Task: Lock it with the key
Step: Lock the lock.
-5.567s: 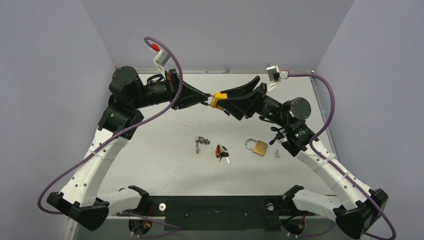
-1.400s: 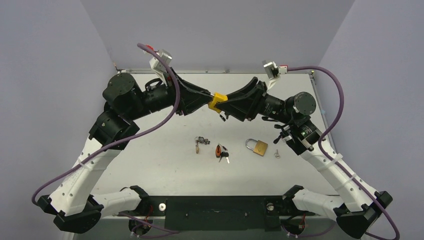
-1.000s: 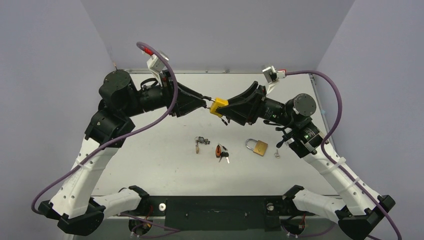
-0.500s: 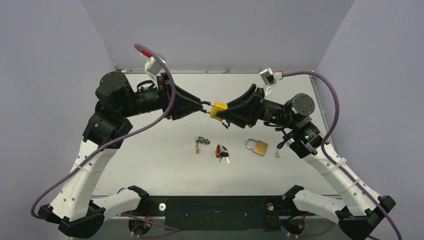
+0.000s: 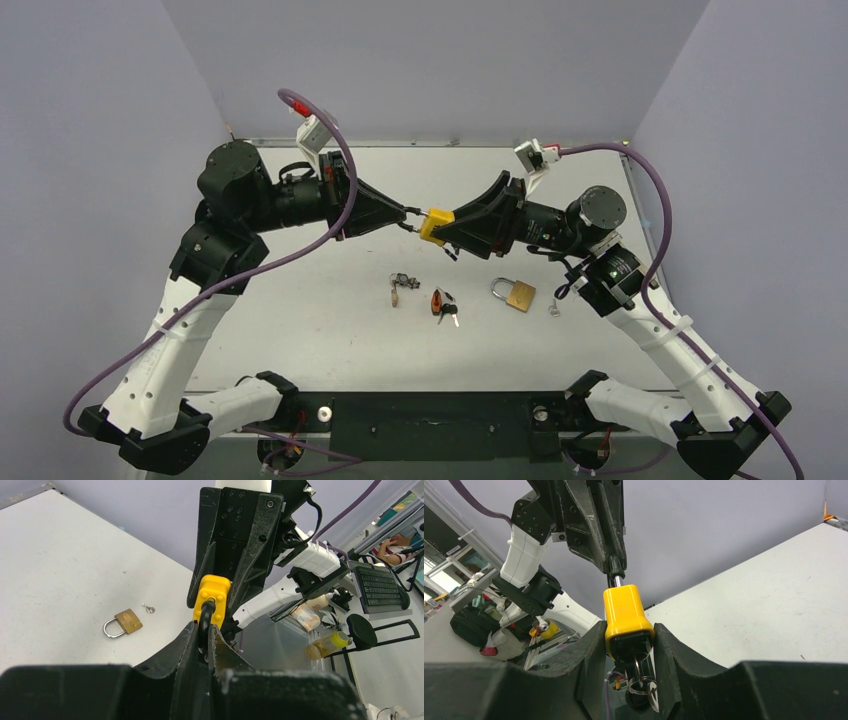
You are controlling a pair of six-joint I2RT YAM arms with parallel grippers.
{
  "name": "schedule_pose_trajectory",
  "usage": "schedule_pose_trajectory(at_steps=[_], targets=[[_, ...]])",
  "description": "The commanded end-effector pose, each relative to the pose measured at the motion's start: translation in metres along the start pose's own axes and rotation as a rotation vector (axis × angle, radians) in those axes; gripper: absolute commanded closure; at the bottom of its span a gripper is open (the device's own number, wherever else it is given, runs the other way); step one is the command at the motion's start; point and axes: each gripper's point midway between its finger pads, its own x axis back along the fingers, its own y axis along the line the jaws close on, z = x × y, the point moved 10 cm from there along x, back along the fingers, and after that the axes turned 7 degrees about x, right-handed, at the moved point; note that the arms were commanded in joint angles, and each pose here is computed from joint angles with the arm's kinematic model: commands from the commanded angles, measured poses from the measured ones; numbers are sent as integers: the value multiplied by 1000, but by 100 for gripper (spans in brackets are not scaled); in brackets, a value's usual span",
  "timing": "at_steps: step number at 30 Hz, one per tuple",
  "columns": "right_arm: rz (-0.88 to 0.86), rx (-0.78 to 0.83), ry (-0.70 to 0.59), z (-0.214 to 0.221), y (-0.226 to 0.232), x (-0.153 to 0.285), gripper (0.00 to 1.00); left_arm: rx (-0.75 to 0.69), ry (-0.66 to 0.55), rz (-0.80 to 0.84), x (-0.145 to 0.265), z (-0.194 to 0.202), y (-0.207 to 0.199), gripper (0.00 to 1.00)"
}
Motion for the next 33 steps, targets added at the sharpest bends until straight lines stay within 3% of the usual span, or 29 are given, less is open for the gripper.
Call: schedule_pose_trajectory(at_steps=[1, 19, 33], targets=[[-62, 104, -78, -23, 19, 4, 100, -28, 13, 21, 1, -1, 0, 100], [-248, -4, -174, -40, 25, -19, 100, -75, 27, 31, -3, 26, -5, 100], [-103, 73, -156, -41, 21, -29, 100, 57, 10, 57, -16, 35, 5, 100]])
